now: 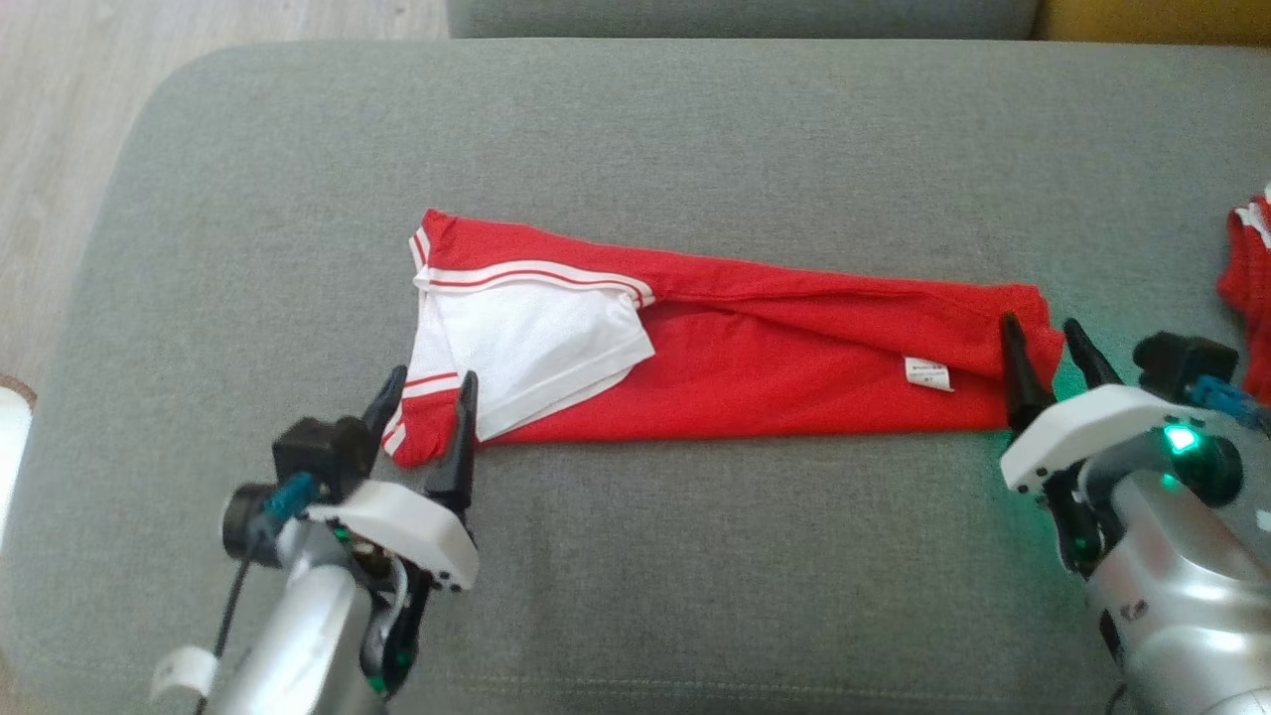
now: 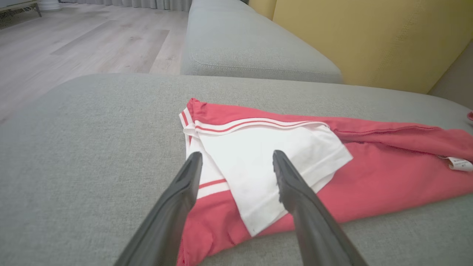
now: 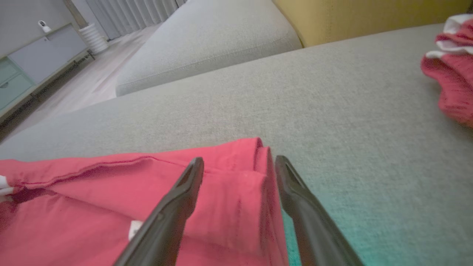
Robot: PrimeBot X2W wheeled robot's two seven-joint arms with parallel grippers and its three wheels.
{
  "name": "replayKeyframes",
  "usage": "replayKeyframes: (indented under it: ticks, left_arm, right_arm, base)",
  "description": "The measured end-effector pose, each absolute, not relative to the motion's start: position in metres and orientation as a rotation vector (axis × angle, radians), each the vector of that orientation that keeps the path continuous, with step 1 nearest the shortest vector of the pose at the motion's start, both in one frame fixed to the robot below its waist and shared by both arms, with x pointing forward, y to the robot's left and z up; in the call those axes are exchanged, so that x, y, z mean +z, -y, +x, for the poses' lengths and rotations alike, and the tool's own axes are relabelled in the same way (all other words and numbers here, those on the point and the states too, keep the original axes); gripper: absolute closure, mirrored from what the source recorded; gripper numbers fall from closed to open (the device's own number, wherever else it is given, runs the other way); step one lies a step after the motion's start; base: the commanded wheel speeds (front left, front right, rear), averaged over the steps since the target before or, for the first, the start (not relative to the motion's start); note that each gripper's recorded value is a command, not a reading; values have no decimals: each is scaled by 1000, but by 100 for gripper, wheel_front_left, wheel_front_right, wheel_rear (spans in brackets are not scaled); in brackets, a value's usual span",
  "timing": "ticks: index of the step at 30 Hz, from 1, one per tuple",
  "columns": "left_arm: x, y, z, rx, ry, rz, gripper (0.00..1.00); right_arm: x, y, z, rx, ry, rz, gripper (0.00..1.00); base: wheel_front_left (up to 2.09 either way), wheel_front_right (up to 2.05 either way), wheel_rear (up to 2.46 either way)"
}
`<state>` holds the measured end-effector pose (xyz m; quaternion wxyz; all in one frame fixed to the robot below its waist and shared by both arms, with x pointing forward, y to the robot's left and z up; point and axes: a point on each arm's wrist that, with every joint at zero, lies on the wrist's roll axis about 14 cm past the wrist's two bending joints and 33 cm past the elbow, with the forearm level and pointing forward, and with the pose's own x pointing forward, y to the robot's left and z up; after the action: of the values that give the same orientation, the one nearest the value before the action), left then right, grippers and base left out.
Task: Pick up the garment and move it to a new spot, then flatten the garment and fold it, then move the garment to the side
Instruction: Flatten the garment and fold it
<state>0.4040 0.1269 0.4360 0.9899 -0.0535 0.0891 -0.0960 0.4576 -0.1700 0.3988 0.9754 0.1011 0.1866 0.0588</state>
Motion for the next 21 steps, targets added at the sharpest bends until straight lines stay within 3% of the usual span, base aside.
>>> replayKeyframes:
  ticks: [11,13,21]
  left_arm:
    - [430,-139,380,-108,-182,-142,0]
    - [431,-141,380,-102,-178,-142,0]
    - [433,-146,379,-83,-170,-149,0]
  right_arm:
    - [359,170,437,86,-518,170,0]
    - [358,167,437,89,-531,172,100]
    - [367,181,440,65,-501,159,100]
  base:
    - [0,0,0]
    - [0,0,0]
    - [0,0,0]
